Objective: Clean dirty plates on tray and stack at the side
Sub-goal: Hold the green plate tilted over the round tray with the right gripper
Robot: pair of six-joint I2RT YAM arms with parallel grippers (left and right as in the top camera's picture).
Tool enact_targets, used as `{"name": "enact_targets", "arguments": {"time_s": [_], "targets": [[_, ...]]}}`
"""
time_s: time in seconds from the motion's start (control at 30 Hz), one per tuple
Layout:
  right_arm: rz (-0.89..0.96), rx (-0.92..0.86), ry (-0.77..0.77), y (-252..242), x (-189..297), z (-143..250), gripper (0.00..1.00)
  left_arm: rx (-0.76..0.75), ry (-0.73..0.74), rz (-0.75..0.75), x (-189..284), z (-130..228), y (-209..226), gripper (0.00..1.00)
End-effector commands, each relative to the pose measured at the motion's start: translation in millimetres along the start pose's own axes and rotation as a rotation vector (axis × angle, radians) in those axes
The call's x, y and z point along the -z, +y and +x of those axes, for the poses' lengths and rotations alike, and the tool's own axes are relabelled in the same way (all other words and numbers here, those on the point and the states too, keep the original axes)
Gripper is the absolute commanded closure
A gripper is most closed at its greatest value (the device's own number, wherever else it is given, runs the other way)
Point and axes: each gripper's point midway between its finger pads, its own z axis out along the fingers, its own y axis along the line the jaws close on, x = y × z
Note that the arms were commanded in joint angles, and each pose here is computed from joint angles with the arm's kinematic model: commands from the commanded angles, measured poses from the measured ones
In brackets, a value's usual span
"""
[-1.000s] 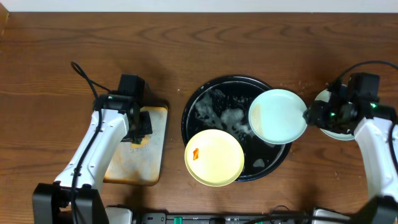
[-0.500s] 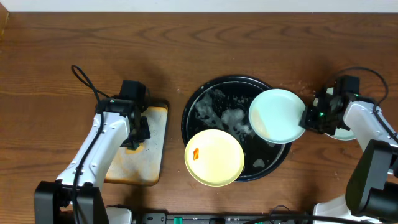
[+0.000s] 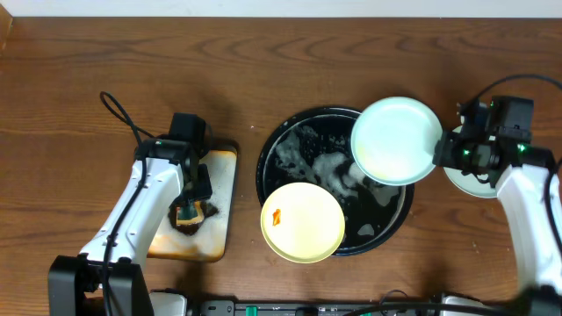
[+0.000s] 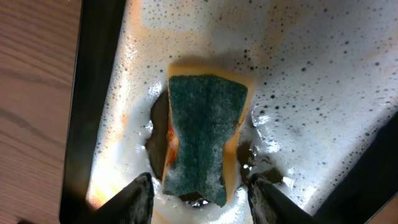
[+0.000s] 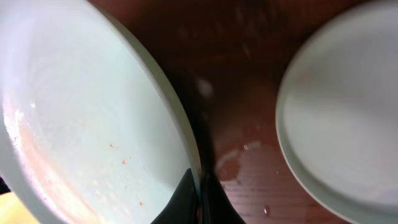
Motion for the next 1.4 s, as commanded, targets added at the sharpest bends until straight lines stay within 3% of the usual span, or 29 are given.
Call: {"name": "enact_targets", "arguments": {"time_s": [0.0, 0.2, 0.4, 0.7, 1.0, 1.37], "targets": [[0.11, 0.135, -0.105, 15, 26, -16, 0.99, 0.004, 0.008, 0.01, -2, 1, -2, 0.46], [0.295, 0.308, -0.152, 39, 31, -15, 0.99, 0.0, -0.023, 0.1, 8, -6, -16, 0.46], [0.528, 0.456, -0.243, 55, 44, -20, 0.99, 0.023, -0.172, 0.17, 48, -16, -14, 0.45], [0.703, 0.658, -0.413, 102, 73, -22, 0.99, 0.056, -0.381, 0.251, 103, -18, -3, 0.32], [0.812, 0.789, -0.465, 119, 92, -19, 0.99, 0.054, -0.368, 0.247, 101, -16, -3, 0.31], [0.876, 0.821, -0.516, 128, 105, -17, 0.99, 0.052, -0.356, 0.242, 99, -15, -3, 0.31]]}}
